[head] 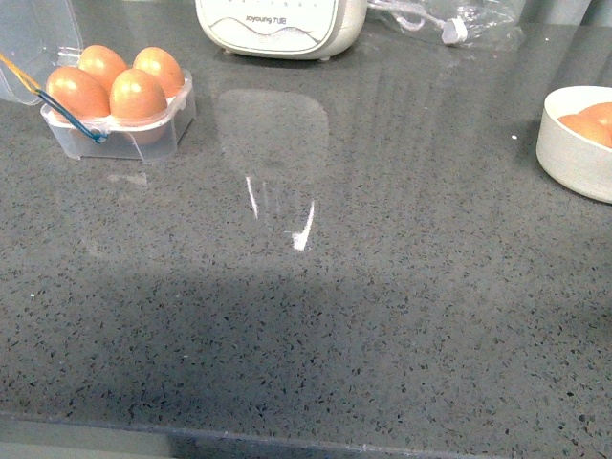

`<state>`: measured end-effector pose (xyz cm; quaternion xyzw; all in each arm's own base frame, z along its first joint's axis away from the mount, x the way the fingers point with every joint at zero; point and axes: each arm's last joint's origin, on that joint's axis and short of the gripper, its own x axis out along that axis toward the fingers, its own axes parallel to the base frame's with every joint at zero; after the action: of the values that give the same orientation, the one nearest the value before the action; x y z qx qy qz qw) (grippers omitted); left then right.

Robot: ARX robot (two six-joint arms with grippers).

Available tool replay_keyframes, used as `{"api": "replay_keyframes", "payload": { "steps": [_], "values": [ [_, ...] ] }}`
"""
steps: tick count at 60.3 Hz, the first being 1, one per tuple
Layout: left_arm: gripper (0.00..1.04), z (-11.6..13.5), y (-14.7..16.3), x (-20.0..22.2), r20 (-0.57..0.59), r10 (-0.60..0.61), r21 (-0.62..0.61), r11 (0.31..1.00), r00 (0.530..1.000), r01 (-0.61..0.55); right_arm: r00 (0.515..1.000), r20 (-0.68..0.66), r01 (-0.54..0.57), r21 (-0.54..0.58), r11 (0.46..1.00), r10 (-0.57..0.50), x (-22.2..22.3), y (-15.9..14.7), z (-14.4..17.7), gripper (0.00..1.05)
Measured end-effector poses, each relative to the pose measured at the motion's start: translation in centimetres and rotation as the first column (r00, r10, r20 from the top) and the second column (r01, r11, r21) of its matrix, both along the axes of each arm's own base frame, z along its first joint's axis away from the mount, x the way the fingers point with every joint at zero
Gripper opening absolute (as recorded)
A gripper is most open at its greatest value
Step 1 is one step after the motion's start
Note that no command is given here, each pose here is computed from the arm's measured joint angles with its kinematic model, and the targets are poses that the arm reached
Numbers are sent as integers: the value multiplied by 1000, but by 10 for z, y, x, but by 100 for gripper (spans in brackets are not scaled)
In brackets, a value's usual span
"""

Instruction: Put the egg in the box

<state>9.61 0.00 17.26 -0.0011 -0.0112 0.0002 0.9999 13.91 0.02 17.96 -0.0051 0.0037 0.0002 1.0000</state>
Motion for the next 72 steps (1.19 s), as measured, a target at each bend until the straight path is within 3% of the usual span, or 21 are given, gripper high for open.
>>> {"api": "replay_keyframes", "payload": {
  "steps": [72],
  "values": [
    [98, 0, 0, 0, 0, 0, 0, 1000, 1000, 0, 1000, -19, -1, 0, 1000, 1, -39, 0, -16, 3]
  ]
}}
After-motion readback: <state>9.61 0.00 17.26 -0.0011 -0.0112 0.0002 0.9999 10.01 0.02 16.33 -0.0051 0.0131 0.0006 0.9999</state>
